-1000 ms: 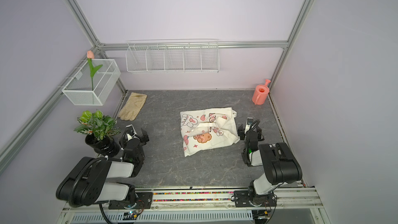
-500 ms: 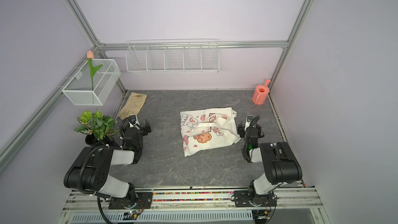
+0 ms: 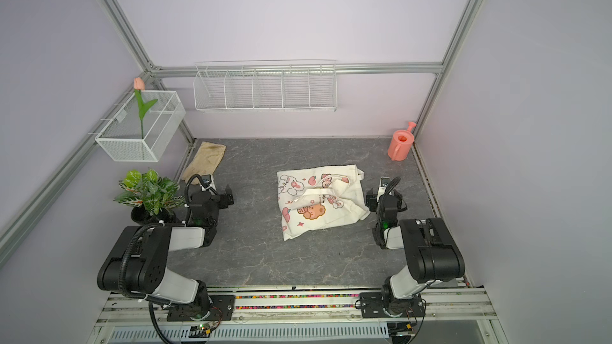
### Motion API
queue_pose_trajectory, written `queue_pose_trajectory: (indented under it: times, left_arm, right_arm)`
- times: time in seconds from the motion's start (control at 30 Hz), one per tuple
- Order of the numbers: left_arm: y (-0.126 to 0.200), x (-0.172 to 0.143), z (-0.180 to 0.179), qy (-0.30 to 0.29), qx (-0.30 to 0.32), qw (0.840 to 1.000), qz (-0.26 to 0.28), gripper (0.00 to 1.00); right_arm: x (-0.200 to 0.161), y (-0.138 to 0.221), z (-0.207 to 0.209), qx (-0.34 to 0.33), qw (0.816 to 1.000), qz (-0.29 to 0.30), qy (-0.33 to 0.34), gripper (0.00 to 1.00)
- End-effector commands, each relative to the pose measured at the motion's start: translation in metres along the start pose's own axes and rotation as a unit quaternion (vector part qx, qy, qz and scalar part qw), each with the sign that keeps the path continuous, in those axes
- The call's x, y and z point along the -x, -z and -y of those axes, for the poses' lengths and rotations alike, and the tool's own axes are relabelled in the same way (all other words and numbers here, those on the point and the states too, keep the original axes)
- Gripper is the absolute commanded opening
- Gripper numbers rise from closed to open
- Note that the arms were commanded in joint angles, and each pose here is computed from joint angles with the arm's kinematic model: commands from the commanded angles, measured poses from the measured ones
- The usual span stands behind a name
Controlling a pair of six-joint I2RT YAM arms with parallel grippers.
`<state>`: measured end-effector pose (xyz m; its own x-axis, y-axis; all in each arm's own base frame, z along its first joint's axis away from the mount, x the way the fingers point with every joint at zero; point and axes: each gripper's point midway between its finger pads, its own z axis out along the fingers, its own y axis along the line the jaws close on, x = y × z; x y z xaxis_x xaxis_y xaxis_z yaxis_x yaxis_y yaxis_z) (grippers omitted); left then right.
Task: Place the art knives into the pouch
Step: Reset both arms
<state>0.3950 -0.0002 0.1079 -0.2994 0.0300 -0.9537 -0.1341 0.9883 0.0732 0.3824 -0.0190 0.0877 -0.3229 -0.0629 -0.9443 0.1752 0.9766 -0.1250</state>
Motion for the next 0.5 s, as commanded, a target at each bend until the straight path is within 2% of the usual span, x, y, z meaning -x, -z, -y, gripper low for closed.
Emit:
queue_pose_trajectory:
  times: [0.0,0.47]
  left_arm:
    - [-0.0019,0.0087,-0.0008,0.008,-0.002,1.000,0.009,0.99]
    - [-0.0042,0.0089,-0.0010,0.013,-0.009,1.000,0.003,0.99]
  right_arm:
    - [0.0115,-0.0012,0.0014,0.000,1.000,0.017,-0.010,0.89]
    - [0.0116,-0.0011,0.0010,0.000,1.000,0.017,-0.009,0.89]
